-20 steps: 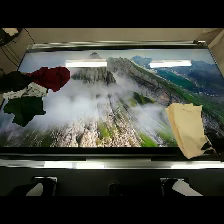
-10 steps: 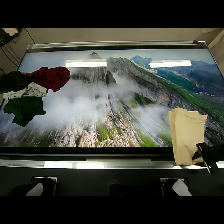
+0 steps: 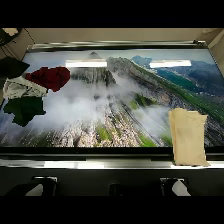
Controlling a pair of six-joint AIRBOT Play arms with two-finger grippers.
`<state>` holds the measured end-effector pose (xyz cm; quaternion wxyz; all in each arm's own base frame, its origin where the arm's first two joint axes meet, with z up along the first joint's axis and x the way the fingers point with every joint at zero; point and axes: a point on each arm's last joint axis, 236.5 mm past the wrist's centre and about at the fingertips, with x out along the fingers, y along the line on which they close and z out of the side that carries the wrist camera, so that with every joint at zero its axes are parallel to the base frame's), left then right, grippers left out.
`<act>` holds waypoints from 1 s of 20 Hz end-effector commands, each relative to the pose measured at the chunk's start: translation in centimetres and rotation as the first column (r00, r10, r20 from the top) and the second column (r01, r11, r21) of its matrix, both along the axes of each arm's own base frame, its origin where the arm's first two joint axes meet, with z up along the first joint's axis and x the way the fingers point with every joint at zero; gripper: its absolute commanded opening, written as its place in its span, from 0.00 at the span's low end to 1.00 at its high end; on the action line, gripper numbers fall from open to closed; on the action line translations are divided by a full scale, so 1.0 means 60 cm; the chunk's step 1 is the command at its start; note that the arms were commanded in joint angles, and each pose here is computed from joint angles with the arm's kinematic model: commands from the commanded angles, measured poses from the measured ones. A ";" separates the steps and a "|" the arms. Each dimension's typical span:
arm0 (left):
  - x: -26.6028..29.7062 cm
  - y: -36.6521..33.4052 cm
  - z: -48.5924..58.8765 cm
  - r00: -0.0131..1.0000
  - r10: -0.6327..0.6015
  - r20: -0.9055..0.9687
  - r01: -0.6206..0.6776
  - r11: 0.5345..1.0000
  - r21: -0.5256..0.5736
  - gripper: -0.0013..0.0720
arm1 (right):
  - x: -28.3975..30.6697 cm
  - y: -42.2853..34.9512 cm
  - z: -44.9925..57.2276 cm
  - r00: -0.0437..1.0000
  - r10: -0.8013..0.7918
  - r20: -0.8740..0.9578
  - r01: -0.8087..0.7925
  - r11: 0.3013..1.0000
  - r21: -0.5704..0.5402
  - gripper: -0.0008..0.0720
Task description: Fold the shirts.
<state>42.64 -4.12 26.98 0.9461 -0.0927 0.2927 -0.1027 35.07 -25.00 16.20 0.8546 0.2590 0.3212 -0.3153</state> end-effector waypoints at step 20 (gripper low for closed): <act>-0.152 -0.001 -0.418 0.778 0.105 -0.619 0.067 0.966 0.249 0.80 | 0.063 0.588 -0.226 0.482 0.716 -0.504 -0.647 0.679 0.346 0.90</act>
